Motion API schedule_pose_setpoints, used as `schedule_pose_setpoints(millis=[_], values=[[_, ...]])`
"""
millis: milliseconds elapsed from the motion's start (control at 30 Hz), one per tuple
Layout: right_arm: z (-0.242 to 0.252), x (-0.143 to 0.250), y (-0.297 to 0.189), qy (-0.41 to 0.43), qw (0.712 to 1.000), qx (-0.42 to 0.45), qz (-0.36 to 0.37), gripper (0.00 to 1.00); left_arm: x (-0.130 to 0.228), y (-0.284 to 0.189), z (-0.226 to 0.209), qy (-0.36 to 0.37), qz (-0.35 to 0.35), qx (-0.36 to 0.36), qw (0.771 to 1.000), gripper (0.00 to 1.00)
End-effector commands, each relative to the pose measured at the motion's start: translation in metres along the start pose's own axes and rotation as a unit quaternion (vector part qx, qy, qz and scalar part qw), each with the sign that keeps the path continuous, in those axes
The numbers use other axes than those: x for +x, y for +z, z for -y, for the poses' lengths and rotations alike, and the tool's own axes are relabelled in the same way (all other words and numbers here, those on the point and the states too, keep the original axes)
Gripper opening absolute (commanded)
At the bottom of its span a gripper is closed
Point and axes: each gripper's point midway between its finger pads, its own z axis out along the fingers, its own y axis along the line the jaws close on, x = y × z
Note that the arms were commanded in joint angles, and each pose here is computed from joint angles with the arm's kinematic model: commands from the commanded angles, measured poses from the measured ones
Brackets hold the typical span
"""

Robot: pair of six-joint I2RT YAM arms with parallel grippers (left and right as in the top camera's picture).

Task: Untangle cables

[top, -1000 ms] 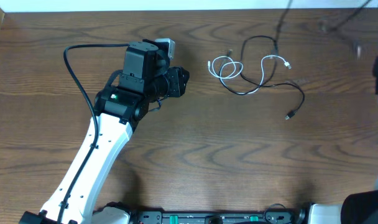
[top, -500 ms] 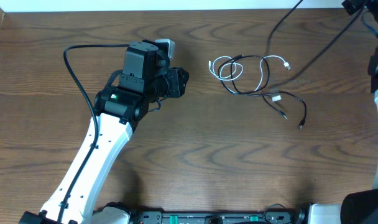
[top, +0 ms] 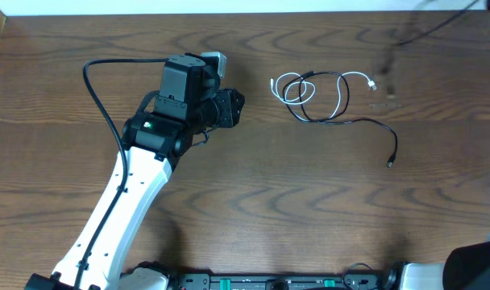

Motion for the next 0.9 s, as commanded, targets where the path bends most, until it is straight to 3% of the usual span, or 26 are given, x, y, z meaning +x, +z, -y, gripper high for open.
schedule_pose_setpoints(millis=[0, 167, 367, 600, 867], values=[[0.061, -0.02, -0.01, -0.009, 0.993, 0.113, 0.028, 0.01, -0.004, -0.002, -0.001, 0.01, 0.007, -0.005, 1.0, 0.44], [0.14, 0.006, -0.023, -0.006, 0.972, 0.232, -0.024, 0.01, -0.004, -0.002, -0.001, 0.01, 0.007, -0.005, 1.0, 0.44], [0.212, 0.086, -0.031, 0.011, 0.938, 0.309, -0.156, 0.01, -0.003, -0.002, -0.001, 0.009, 0.005, -0.005, 1.0, 0.44], [0.273, 0.183, -0.057, 0.039, 0.877, 0.372, -0.303, 0.01, 0.002, -0.002, -0.003, 0.006, -0.005, -0.009, 1.0, 0.44], [0.309, 0.204, -0.083, 0.061, 0.846, 0.408, -0.339, 0.08, 0.002, -0.002, -0.003, 0.006, -0.006, -0.009, 1.0, 0.44]])
